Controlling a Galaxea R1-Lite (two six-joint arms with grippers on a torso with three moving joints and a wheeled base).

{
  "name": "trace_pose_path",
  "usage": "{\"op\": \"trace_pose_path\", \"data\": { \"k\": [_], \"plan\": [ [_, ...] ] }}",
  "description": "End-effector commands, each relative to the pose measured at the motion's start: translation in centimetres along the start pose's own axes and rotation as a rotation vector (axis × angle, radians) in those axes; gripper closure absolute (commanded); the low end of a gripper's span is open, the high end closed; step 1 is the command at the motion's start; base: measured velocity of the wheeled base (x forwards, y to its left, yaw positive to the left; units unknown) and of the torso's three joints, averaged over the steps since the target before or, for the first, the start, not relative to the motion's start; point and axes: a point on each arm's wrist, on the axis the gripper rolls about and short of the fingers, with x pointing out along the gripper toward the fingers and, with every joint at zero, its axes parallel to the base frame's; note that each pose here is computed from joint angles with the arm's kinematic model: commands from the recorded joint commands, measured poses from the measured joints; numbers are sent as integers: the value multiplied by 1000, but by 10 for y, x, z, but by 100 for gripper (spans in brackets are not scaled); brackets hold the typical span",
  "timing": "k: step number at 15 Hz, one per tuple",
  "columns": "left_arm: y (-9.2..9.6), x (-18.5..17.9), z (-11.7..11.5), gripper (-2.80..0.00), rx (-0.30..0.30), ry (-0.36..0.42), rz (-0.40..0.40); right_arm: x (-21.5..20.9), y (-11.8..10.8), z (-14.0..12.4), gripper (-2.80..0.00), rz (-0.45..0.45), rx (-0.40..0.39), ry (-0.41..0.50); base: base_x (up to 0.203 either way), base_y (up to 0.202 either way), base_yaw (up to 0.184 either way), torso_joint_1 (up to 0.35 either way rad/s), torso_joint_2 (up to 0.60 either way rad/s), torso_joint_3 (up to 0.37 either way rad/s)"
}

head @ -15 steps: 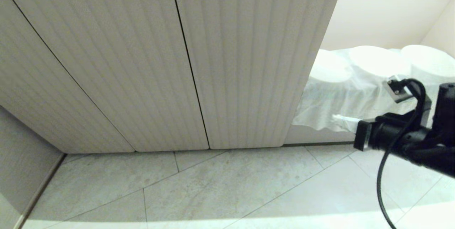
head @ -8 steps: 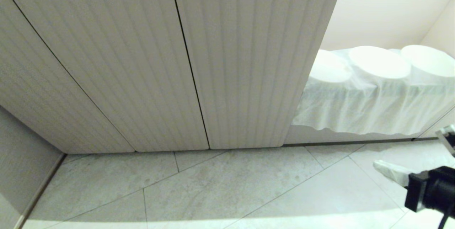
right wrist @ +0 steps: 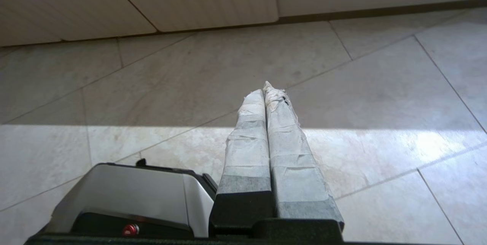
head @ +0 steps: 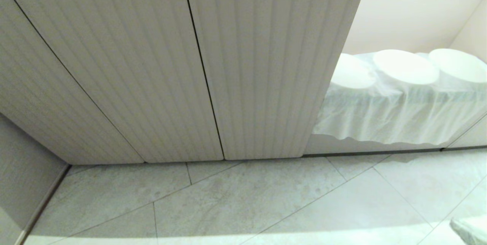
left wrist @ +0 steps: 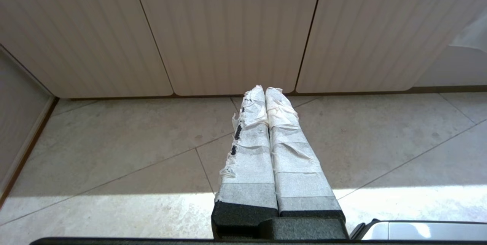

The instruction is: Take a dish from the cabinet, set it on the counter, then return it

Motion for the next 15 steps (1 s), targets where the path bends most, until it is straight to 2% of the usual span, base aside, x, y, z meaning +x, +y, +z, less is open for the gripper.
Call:
{"op": "trace_pose_path", "data": {
  "k": [1,4,7,8,10,13,15],
  "plan": [
    [0,0,0,0,-1,0,-1,-18,-1,-11,0,-29,-9,-68,0,0,0,0,0,0],
    [0,0,0,0,-1,0,-2,-33,-1,-28,0,-94,-35,-72,0,0,0,0,0,0],
    [0,0,0,0,-1,0,-2,-42,0,-35,0,-121,-50,-118,0,0,0,0,0,0],
    [0,0,0,0,-1,0,0,-43,-1,-36,0,-151,-53,-137,0,0,0,0,0,0],
    [0,0,0,0,-1,0,-1,-45,-4,-42,0,-234,-55,-115,0,0,0,0,0,0],
    [0,0,0,0,-1,0,-1,-51,-4,-51,0,-209,-69,-138,0,0,0,0,0,0],
    [0,0,0,0,-1,0,0,-56,-3,-53,0,-179,-81,-193,0,0,0,0,0,0]
  ]
}}
